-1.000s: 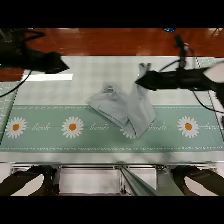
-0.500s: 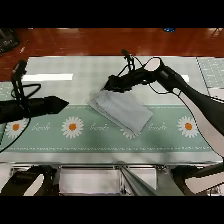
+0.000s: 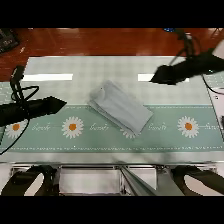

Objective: Fold the shirts.

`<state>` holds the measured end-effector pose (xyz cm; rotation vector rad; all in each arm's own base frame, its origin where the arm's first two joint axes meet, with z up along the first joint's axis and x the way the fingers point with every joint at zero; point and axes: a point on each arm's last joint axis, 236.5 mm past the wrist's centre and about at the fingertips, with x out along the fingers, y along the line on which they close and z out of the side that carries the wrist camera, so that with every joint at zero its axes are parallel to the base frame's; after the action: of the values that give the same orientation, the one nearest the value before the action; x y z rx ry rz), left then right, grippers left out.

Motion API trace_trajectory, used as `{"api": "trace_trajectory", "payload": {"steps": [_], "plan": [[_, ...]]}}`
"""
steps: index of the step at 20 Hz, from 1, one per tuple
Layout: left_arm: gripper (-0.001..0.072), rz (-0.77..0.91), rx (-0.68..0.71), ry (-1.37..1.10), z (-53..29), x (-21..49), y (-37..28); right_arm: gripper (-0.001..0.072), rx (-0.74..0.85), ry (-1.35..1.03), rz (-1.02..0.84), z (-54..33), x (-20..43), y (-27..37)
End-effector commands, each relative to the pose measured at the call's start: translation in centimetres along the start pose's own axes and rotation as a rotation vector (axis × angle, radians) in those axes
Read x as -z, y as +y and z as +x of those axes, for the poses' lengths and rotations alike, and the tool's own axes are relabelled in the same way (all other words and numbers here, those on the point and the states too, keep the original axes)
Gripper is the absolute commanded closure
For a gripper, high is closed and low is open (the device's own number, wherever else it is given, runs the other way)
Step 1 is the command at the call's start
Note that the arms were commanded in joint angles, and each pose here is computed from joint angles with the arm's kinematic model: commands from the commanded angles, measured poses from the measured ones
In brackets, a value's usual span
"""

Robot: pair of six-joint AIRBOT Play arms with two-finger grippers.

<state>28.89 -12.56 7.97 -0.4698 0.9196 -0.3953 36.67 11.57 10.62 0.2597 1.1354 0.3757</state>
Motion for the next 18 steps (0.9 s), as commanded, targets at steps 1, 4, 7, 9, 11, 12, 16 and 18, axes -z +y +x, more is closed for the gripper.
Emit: {"api": "trace_trajectory", "payload": {"steps": [1, 4, 7, 9, 11, 12, 16, 18], "plan": [[0.0686, 0.016, -0.004, -0.007, 0.0, -0.1, 0.2, 0.0333, 0.292, -0.167, 0.155, -3.5, 4.8, -8.4], [0.0686, 0.016, -0.004, -0.007, 0.0, -0.1, 0.2, 0.0333, 0.257, -0.165, 0.356, 1.3, 11.0, -10.3], [0.0686, 0.016, -0.004, -0.007, 0.0, -0.1, 0.2, 0.0333, 0.111, -0.138, 0.513, 6.3, 13.8, -9.1], [0.0686, 0.016, -0.004, -0.007, 0.0, -0.1, 0.2, 0.0333, 0.032, -0.09, 0.567, 8.7, 14.6, -8.1], [0.0686, 0.016, -0.004, -0.007, 0.0, -0.1, 0.2, 0.0333, -0.038, -0.011, 0.579, 10.8, 15.5, -6.5], [0.0686, 0.016, -0.004, -0.007, 0.0, -0.1, 0.2, 0.0333, -0.069, 0.037, 0.586, 12.0, 16.2, -5.7], [0.0686, 0.015, -0.003, -0.007, 0.0, -0.1, 0.2, 0.0332, -0.185, 0.141, 0.625, 15.5, 17.6, -2.1], [0.0686, 0.015, -0.003, -0.007, 0.0, -0.1, 0.2, 0.0333, -0.248, 0.14, 0.638, 16.8, 16.7, -0.7]]}}
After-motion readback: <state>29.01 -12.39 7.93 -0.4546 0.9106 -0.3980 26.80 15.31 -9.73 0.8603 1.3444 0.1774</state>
